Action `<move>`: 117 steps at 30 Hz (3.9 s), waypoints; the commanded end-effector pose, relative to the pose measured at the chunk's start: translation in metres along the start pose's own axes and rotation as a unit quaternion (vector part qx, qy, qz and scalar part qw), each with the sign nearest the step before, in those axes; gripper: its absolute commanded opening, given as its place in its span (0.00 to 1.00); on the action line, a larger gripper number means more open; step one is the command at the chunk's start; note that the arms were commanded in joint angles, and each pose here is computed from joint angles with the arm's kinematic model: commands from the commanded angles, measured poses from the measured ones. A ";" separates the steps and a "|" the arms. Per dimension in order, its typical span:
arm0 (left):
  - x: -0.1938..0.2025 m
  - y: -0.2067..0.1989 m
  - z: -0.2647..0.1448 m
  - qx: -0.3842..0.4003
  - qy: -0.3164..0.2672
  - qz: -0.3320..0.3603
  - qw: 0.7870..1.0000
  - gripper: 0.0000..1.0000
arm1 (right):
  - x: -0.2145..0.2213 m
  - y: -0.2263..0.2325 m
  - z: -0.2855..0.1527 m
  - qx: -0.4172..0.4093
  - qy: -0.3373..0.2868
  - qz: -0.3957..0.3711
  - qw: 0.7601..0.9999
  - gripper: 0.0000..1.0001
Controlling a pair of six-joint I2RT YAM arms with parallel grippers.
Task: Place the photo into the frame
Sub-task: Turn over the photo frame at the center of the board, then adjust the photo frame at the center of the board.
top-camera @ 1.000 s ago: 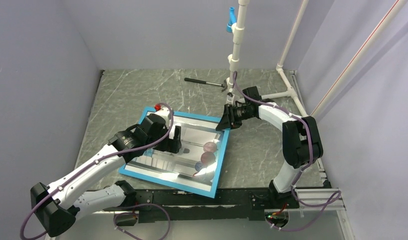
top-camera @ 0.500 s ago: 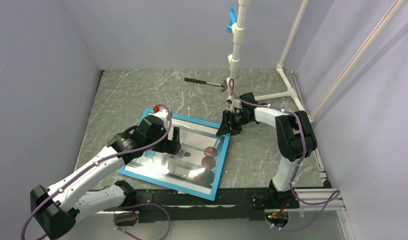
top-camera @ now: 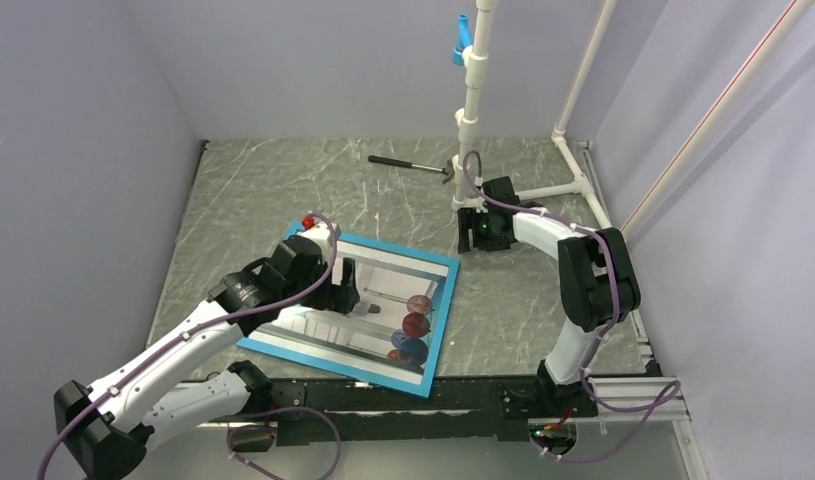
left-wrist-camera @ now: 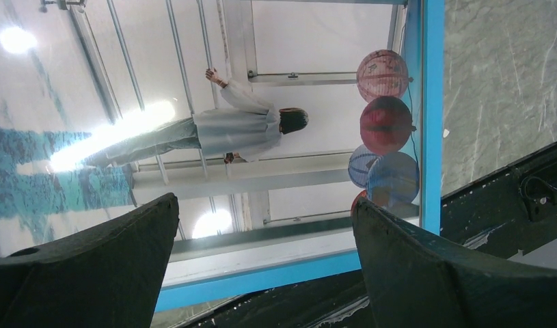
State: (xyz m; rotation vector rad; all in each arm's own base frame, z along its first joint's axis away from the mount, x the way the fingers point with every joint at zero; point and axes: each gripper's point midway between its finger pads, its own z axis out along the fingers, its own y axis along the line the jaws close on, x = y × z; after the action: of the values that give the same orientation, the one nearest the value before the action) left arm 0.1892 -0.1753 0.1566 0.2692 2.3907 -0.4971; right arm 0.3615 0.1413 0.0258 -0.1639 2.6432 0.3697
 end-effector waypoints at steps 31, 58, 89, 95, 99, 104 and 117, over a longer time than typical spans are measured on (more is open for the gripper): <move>0.013 -0.006 0.022 -0.004 0.037 -0.067 0.997 0.99 | 0.101 0.066 -0.073 -0.005 0.041 0.087 0.995 0.94; 0.017 0.034 0.012 -0.078 0.038 -0.065 0.994 0.99 | 0.062 0.084 -0.011 0.107 0.046 -0.103 0.988 0.00; 0.069 0.178 0.044 -0.215 0.096 -0.342 0.910 0.99 | 0.033 0.075 -0.044 -0.018 0.048 0.040 0.998 0.74; 0.077 0.167 0.050 -0.183 0.094 -0.357 0.911 0.87 | 0.093 0.080 -0.061 -0.090 0.097 0.105 0.986 0.74; 0.085 0.159 0.056 -0.162 0.095 -0.369 0.910 0.74 | 0.117 0.085 -0.073 -0.115 0.105 0.127 0.980 0.74; 0.096 0.151 0.062 -0.140 0.104 -0.382 0.908 0.61 | 0.139 0.089 -0.077 -0.127 0.123 0.134 0.975 0.74; 0.124 0.127 0.060 -0.124 0.114 -0.389 0.906 0.22 | 0.090 0.092 -0.037 -0.106 0.095 0.110 0.984 0.74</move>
State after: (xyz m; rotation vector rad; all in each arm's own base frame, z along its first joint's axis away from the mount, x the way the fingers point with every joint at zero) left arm 0.2101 -0.0619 0.0193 -0.7719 2.5645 -0.4782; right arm 0.2058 0.1988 0.0277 0.0791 2.9297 0.7413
